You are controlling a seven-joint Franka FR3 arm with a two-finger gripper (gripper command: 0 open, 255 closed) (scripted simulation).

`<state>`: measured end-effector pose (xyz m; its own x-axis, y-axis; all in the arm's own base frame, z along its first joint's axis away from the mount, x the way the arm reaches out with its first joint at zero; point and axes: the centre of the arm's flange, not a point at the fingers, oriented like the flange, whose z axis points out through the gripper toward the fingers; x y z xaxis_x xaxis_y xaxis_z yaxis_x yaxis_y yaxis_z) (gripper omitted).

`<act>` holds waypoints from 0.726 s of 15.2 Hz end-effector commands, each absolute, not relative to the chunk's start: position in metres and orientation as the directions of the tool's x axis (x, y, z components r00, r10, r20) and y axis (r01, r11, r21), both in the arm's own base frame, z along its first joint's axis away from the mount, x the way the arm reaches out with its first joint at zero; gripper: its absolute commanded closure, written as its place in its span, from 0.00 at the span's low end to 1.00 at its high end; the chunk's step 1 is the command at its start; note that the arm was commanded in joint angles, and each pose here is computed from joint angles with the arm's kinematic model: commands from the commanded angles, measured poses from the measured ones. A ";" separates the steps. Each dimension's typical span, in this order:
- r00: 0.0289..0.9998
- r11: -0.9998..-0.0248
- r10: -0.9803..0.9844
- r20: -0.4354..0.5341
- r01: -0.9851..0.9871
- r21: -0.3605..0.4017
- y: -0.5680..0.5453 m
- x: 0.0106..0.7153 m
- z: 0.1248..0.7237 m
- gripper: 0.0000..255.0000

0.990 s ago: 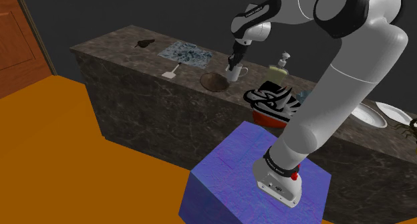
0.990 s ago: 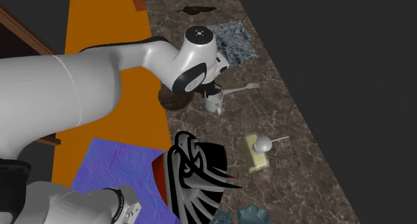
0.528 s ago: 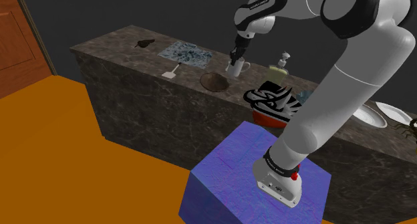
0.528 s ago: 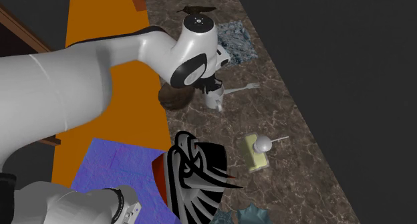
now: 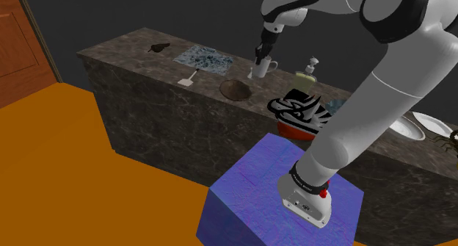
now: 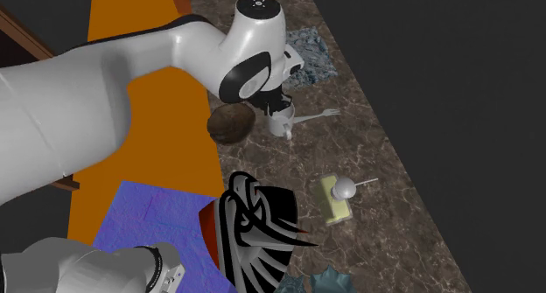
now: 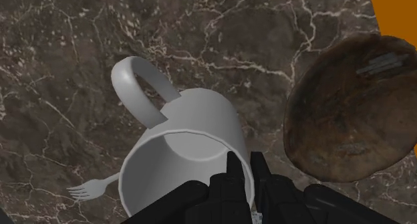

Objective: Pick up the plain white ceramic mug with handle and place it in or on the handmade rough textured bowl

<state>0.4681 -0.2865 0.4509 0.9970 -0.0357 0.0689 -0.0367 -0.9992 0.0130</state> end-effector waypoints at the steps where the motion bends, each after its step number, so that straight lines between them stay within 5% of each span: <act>1: 0.997 -0.999 -0.036 0.068 -0.037 0.013 -0.287 0.468 0.462 1.00; 11: 0.997 -0.999 -0.036 0.068 -0.037 0.013 -0.210 0.463 0.501 1.00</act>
<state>0.4628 -0.2209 0.4963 0.9971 -0.0337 0.0685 -0.0346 -0.9993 0.0123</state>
